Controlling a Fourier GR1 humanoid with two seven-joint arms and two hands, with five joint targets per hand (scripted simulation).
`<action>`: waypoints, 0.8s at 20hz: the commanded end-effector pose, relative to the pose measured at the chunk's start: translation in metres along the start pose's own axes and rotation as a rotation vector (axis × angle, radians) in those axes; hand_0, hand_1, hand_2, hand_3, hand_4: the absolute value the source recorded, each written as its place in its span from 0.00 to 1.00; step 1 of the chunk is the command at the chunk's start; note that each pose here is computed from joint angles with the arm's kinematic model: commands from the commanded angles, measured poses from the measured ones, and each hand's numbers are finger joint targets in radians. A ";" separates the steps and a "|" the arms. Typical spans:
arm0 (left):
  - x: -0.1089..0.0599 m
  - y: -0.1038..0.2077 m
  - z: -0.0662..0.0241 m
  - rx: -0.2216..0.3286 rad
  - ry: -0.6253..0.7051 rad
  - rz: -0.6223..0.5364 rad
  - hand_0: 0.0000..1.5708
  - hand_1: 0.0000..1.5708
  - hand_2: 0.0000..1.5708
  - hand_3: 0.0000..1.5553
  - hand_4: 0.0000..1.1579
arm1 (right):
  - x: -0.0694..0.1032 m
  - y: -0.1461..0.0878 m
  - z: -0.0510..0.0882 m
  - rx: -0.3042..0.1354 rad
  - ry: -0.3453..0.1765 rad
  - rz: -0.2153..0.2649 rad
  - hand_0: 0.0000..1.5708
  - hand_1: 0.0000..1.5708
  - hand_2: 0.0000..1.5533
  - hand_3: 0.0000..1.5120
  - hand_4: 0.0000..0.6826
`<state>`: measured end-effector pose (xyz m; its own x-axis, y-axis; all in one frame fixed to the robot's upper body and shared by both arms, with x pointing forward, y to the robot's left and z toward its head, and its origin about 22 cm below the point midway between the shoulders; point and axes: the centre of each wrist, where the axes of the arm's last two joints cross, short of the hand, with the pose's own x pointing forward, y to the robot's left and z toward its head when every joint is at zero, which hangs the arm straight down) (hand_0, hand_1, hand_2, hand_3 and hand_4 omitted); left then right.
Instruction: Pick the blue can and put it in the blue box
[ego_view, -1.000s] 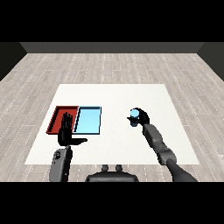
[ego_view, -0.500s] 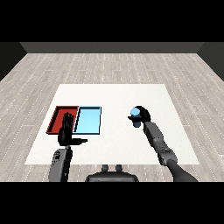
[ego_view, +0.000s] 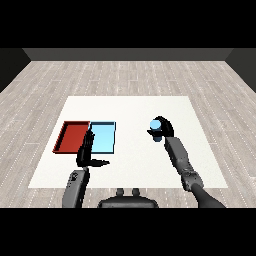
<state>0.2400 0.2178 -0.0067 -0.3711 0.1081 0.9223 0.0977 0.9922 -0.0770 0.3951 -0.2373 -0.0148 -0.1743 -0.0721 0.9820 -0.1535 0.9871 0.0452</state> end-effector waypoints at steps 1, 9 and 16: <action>-0.010 -0.024 -0.0091 -0.047 0.041 0.033 0.00 0.00 0.00 0.00 0.00 | 0.025 0.006 -0.016 0.068 -0.100 0.003 0.93 0.93 0.92 0.93 0.97; -0.013 -0.033 -0.0271 -0.081 0.101 0.032 0.00 0.00 0.00 0.00 0.00 | 0.031 0.075 0.003 0.046 -0.132 -0.029 0.91 0.91 0.93 0.94 0.97; -0.015 -0.060 -0.0224 -0.124 0.112 0.078 0.00 0.00 0.00 0.00 0.00 | 0.058 0.118 0.028 0.081 -0.145 -0.019 0.91 0.91 0.92 0.93 0.95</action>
<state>0.2637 0.1704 -0.0075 -0.2725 0.1470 0.9509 0.2042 0.9746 -0.0921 0.3571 -0.1434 0.0267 -0.3014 -0.1065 0.9475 -0.2196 0.9748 0.0398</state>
